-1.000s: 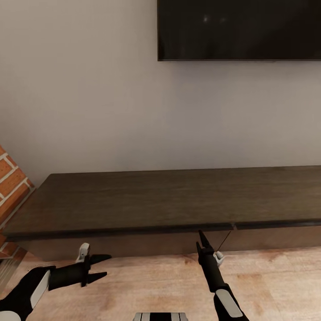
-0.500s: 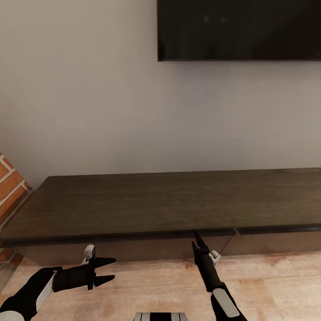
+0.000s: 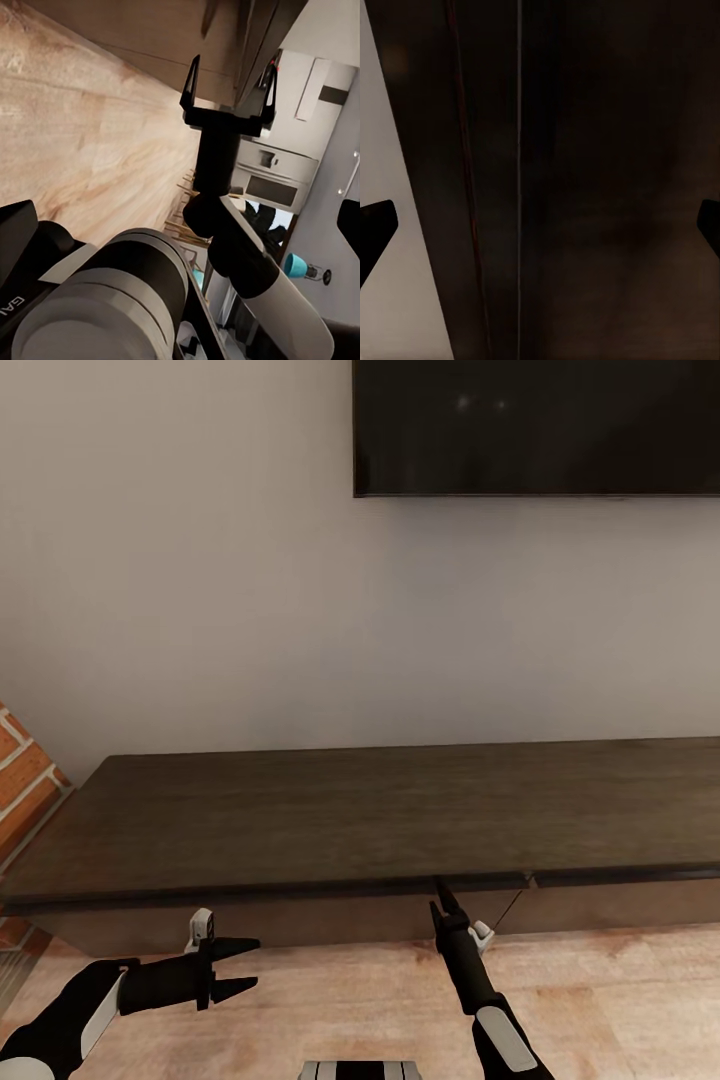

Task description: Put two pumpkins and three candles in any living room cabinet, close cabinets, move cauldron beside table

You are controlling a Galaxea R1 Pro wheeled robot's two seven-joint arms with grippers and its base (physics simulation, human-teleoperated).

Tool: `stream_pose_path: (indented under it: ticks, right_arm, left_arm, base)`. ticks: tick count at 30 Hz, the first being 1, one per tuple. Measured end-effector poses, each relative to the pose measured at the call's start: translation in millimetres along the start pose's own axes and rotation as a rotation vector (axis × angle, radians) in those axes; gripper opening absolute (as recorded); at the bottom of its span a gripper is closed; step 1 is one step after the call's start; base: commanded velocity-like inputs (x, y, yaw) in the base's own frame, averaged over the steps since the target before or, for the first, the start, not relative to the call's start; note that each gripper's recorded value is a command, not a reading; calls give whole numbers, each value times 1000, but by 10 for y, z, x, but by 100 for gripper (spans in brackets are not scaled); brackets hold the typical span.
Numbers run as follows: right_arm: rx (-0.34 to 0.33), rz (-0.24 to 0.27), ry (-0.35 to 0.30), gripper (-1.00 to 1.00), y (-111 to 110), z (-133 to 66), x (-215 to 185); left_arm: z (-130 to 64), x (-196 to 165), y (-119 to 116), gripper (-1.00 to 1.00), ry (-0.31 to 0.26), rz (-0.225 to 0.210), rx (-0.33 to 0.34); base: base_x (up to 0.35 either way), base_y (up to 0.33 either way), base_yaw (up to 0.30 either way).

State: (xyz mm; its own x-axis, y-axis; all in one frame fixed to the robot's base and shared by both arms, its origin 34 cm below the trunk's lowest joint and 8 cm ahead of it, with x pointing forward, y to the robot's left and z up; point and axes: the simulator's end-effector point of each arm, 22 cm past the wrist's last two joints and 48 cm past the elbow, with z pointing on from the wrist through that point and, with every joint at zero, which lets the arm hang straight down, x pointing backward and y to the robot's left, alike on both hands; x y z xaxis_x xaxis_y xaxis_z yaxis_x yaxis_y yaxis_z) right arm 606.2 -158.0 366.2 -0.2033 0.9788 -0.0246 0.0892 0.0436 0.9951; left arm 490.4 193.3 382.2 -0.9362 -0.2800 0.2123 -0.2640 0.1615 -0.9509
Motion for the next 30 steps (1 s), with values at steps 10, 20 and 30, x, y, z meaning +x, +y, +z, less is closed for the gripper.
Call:
stream_pose_path:
  ticks: [10, 20, 30]
  right_arm:
    - [2, -3, 2, -100, -3, 2, 2]
    - [1, -3, 2, -100, -3, 0, 2]
    - [2, -2, 1, -100, -3, 1, -1]
  left_arm:
    - [1, 2, 0, 100, 1, 0, 0]
    - [0, 3, 4, 100, 1, 0, -2]
    - [0, 5, 9, 100, 2, 0, -4]
  base:
    - [0, 0, 0]
    - [0, 0, 0]
    - [-36, 0, 0]
